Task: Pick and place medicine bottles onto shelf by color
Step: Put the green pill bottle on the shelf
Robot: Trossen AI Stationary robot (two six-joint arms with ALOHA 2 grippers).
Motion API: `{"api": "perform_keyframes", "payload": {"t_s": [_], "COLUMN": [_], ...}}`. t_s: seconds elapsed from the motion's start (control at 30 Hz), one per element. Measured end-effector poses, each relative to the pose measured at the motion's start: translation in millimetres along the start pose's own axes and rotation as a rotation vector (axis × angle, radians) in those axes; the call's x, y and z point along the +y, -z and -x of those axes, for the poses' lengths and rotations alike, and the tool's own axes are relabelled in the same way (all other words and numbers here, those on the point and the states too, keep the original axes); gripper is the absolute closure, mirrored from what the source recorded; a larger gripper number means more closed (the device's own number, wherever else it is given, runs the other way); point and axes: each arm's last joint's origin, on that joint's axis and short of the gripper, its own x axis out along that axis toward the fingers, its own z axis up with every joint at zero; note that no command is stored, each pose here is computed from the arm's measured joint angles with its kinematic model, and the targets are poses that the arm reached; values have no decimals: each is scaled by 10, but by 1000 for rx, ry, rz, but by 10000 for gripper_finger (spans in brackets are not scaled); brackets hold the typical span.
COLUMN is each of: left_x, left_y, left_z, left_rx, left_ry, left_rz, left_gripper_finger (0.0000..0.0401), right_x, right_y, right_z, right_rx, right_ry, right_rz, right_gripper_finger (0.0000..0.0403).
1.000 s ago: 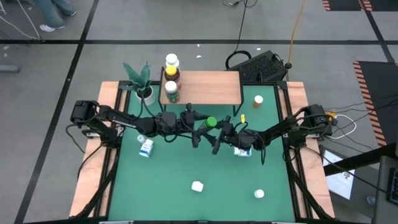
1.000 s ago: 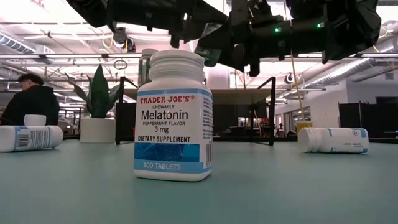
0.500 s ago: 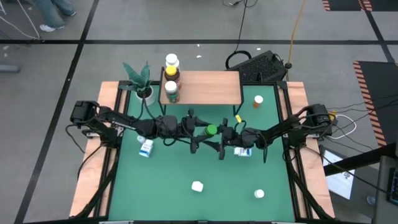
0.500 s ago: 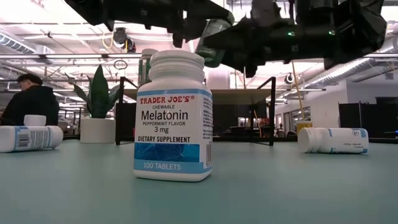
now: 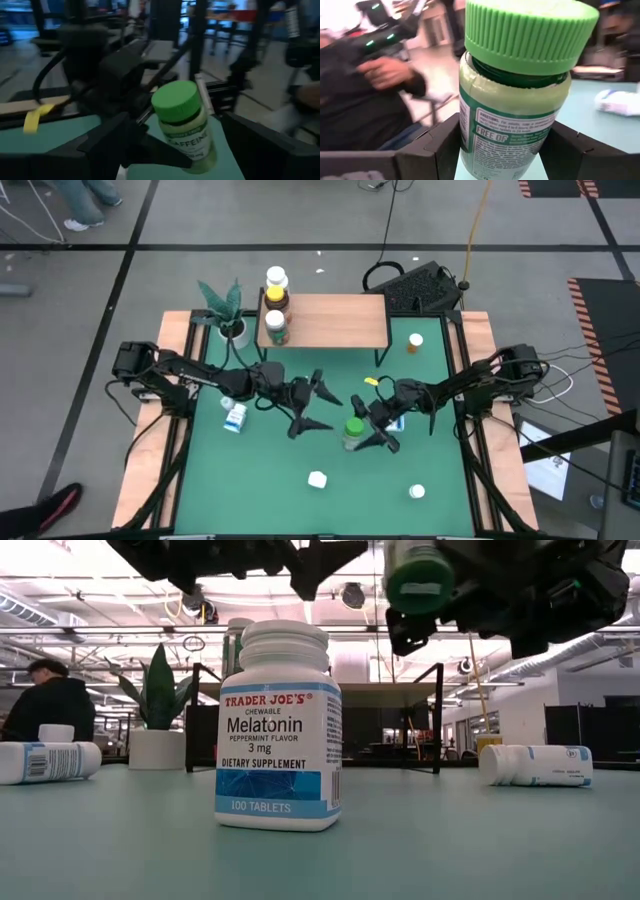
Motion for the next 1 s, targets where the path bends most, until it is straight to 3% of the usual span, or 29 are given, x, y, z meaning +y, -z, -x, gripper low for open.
{"api": "perform_keyframes", "payload": {"t_s": [0.13, 0.3, 0.37, 0.7, 1.0], "left_x": [-26, 2, 12, 9, 52], "left_y": [-15, 69, 124, 81, 87], "left_z": [-49, -248, -251, -275, -263], "left_rx": [-18, 44, 109, 149, 160], "left_ry": [78, 85, 81, 119, 69], "left_rz": [-9, 19, 40, 7, 89], "left_gripper_finger": [75, 75, 75, 87, 131], "right_x": [-34, -117, -128, -114, -153], "right_y": [-25, 24, 69, 101, 146], "right_z": [-68, -178, -177, -180, -173], "right_rx": [-1, 57, 89, 113, 151], "right_ry": [-34, -18, 2, 9, 138], "right_rz": [23, 4, -3, 14, 45], "right_gripper_finger": [191, 191, 190, 190, 190]}}
